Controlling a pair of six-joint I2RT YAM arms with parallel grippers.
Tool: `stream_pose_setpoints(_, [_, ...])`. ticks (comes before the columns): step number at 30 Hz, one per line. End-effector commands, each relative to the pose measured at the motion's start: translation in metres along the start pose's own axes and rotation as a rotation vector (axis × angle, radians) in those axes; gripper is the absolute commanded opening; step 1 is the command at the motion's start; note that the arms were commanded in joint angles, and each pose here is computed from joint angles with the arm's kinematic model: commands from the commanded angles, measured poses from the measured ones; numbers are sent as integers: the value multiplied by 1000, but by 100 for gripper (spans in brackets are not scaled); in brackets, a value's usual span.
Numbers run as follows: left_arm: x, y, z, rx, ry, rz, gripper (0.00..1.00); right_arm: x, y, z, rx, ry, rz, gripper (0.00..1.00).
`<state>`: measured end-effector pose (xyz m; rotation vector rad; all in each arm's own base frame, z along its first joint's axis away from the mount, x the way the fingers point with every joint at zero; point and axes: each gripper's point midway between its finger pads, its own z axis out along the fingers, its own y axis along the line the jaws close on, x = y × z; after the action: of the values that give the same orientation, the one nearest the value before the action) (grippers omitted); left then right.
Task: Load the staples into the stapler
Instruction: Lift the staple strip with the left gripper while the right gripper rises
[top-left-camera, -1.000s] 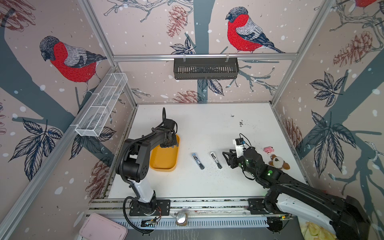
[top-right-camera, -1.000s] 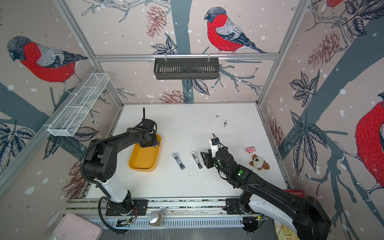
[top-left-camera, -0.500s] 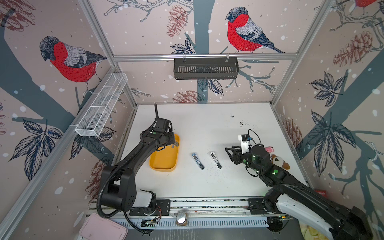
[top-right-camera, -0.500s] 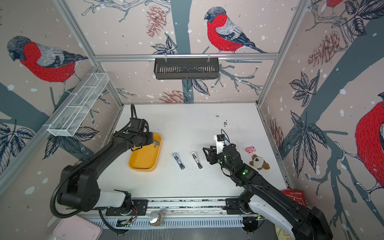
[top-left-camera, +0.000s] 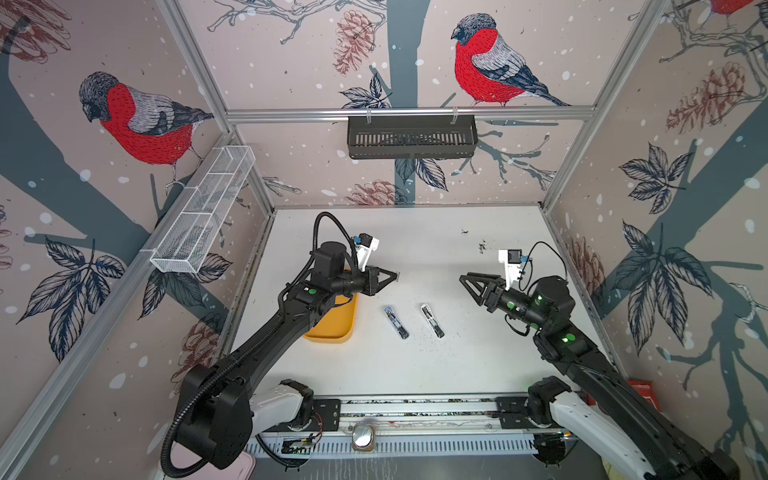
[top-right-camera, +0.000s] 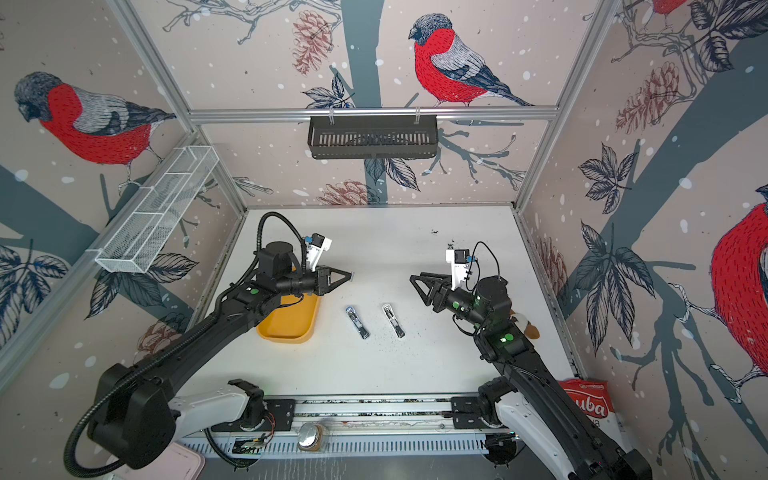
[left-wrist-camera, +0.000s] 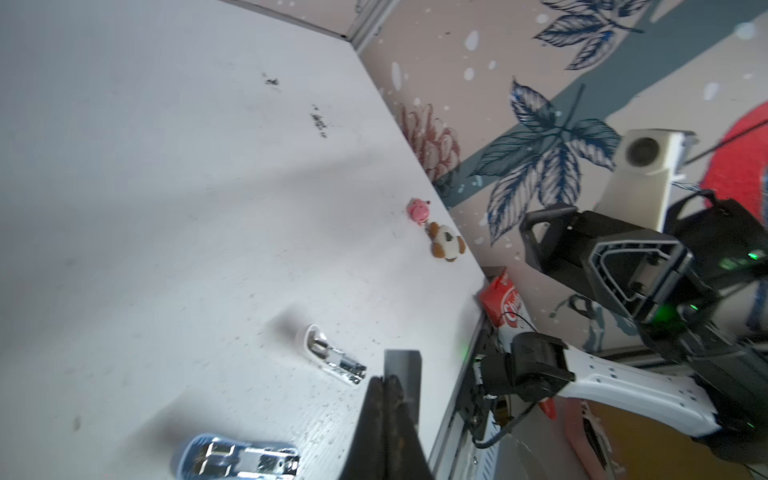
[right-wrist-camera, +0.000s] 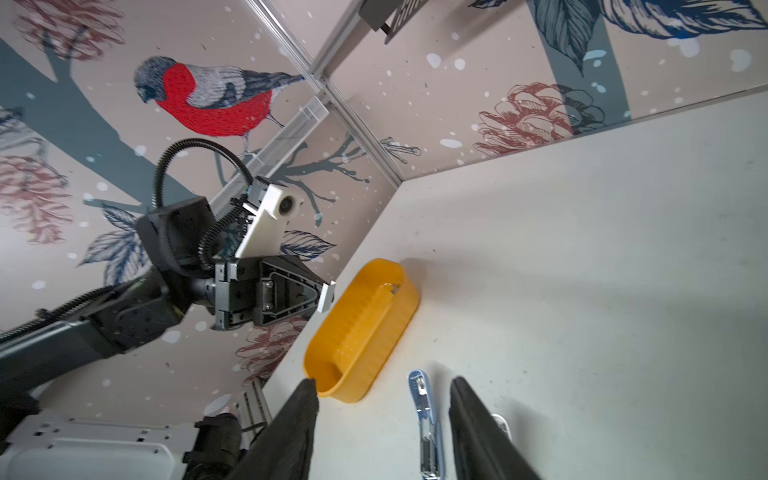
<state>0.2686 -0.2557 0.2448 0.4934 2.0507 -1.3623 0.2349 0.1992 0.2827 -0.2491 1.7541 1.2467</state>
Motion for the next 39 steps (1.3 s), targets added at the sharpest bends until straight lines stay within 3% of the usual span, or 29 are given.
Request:
stream_pose_setpoints(1, [-22, -59, -5, 260, -65, 115, 0, -17, 37, -4, -157, -21, 1, 55])
stream_pose_setpoints(10, [-20, -119, 1, 469, -82, 137, 0, -25, 66, 6, -208, -35, -33, 58])
stream_pose_setpoints(18, [-15, -139, -3, 598, -113, 86, 0, -31, 87, 12, -231, -73, -51, 57])
stream_pose_setpoints(39, [-8, -143, 2, 610, -157, 111, 0, -15, 110, 23, -295, 11, -75, 55])
